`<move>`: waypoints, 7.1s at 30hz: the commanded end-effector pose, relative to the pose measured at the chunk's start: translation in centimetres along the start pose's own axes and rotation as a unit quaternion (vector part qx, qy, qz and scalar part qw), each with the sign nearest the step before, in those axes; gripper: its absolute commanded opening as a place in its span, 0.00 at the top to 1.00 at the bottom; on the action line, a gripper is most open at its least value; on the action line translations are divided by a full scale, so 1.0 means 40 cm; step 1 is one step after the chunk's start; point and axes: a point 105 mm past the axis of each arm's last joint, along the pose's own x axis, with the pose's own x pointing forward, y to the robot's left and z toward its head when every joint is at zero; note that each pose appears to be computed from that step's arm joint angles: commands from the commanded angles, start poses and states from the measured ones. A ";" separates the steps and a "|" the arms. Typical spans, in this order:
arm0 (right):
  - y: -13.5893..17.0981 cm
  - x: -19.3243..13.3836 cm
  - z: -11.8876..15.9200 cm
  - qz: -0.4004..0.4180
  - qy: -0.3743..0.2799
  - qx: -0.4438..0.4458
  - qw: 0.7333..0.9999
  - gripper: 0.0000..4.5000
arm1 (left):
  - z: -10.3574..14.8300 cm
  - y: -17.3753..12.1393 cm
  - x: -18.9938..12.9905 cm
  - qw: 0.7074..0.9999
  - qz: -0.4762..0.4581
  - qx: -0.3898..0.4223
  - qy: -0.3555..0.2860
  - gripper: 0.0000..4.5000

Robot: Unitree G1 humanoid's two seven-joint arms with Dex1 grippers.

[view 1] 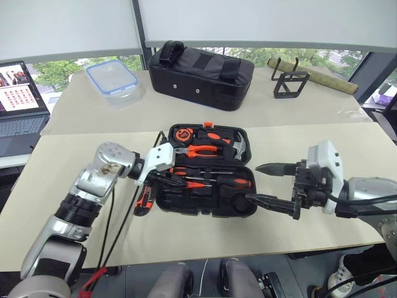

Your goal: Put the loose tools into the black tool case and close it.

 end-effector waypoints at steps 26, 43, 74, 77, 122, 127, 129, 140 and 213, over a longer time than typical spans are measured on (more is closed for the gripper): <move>-0.001 0.025 0.064 0.046 -0.033 -0.030 0.998 0.00 | 0.008 0.019 -0.146 0.986 0.157 -0.051 -0.027 0.77; 0.000 0.072 0.071 0.133 -0.030 -0.052 0.989 0.00 | -0.100 -0.150 -0.299 0.874 0.360 -0.324 0.043 0.01; 0.005 0.043 0.044 0.058 -0.031 -0.041 0.997 0.00 | -0.220 -0.015 -0.166 0.874 0.330 -0.315 0.170 0.65; 0.007 0.035 0.038 0.059 -0.024 -0.032 0.997 0.00 | -0.215 0.015 -0.240 0.872 0.353 -0.291 0.175 0.66; 0.018 -0.009 -0.006 -0.017 0.003 -0.011 1.000 0.00 | 0.069 -0.080 0.079 0.974 -0.080 -0.083 0.193 0.37; 0.014 -0.003 -0.006 -0.014 0.001 -0.012 1.000 0.00 | 0.105 -0.060 0.054 0.982 -0.065 -0.081 0.159 0.02; 0.012 -0.003 -0.005 -0.013 0.000 -0.012 1.000 0.00 | 0.132 -0.047 0.039 0.987 -0.061 -0.073 0.132 0.02; 0.008 -0.004 -0.010 -0.013 0.004 -0.013 1.000 0.00 | 0.138 -0.071 -0.028 0.992 -0.123 0.008 0.004 0.57; -0.251 -0.111 -0.167 -0.150 0.137 -0.010 0.979 0.98 | 0.162 -0.064 -0.140 0.991 0.018 0.043 -0.127 0.00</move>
